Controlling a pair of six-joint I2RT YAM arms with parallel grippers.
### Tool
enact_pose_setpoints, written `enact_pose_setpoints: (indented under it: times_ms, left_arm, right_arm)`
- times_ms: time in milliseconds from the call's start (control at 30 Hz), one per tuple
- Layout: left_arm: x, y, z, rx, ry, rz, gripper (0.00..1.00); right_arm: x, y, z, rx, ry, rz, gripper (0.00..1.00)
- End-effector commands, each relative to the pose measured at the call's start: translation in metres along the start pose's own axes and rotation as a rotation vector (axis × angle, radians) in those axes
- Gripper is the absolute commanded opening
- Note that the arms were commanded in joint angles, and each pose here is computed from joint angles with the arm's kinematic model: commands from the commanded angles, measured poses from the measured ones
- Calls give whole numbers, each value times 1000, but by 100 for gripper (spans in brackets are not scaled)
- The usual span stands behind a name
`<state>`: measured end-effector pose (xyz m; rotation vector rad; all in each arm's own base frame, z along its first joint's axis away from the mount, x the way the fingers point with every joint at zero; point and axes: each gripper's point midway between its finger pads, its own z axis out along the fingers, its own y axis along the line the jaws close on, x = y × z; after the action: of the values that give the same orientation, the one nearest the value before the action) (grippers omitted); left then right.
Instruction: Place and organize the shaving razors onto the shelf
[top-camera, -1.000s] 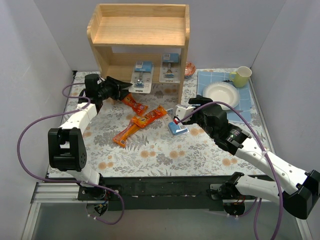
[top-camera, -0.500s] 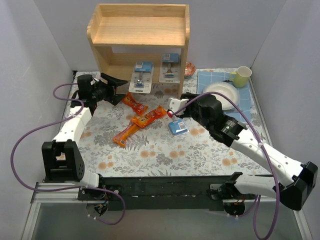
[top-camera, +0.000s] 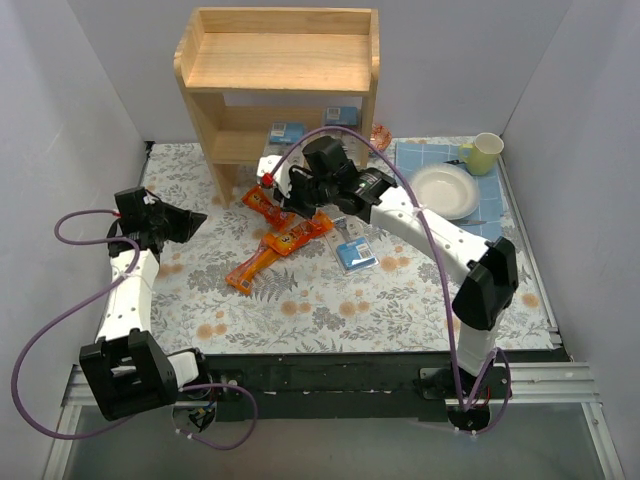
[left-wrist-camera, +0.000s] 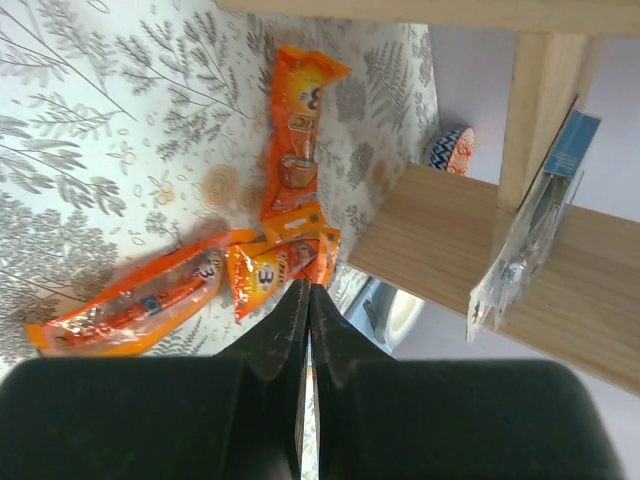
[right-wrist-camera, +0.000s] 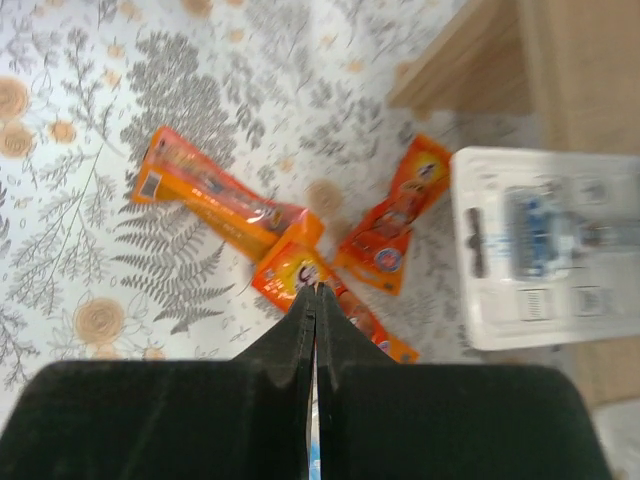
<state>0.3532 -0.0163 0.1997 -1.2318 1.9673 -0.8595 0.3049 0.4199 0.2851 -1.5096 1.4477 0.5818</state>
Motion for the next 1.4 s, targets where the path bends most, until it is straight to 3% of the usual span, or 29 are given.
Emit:
enact_pose_setpoints:
  times_ms: [0,367,667,933,1367]
  left_arm:
    - [-14,2,-16,5,-83,62,0]
    - [-15,7,-14,8,-87,61,0]
    - [-11,20,-11,-6,-76,44,0]
    - [-11,26,-6,-24,-67,51,0]
    - [-19,25,12,-31,-46,54,0]
  right_arm:
    - [3,12,9,-76,15,66,1]
    - [41,-12,43,1,105,84,1]
    - [56,-62,56,95,110,90,1]
    - [52,-109,65,193,58,44,1]
    - [49,-135,85,253,-23,-5,1]
